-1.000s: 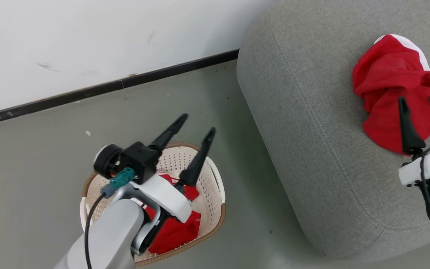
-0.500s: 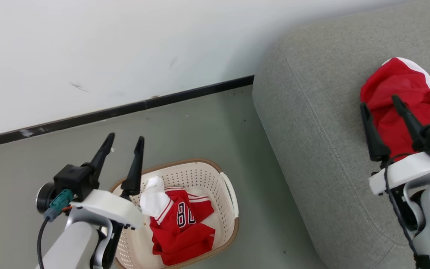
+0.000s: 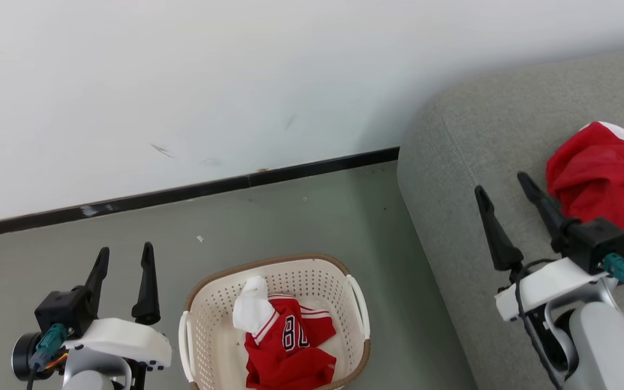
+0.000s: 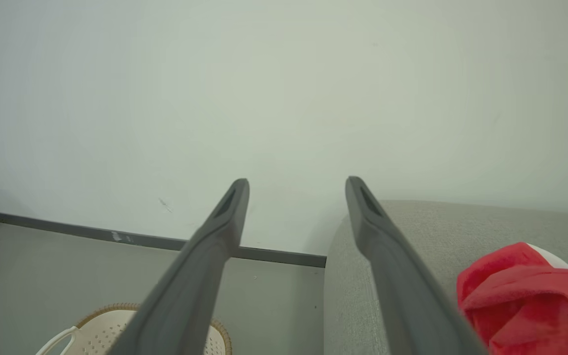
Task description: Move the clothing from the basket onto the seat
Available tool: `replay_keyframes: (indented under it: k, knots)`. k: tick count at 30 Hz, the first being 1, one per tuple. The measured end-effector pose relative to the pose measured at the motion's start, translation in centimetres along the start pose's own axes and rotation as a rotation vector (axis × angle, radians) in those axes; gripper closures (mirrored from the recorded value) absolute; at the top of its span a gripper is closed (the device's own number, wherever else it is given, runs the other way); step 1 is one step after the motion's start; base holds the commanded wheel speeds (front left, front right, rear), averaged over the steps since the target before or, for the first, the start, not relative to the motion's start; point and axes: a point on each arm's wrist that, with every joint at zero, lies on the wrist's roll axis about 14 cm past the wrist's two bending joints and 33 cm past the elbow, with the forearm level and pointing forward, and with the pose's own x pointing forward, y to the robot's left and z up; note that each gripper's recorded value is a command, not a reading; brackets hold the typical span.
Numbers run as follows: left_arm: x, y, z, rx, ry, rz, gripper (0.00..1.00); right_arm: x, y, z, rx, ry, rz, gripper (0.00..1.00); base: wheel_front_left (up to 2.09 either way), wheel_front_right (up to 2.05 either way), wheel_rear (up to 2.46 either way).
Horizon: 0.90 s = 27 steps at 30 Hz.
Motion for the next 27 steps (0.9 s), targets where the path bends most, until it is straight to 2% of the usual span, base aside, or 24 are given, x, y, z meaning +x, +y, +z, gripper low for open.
replay_keyframes:
  k: [16, 27]
  knots:
    - [-5.2, 3.7, 2.1, 0.009, -0.067, 0.14, 0.0, -4.6, 1.7, -1.6, 0.041, 0.062, -0.004, 0.0, 0.0, 0.0, 0.0]
    - [-7.4, 4.5, 3.0, 0.053, -0.098, 0.163, 0.0, -6.6, 2.9, -1.2, 0.061, 0.056, 0.007, 0.0, 0.0, 0.0, 0.0]
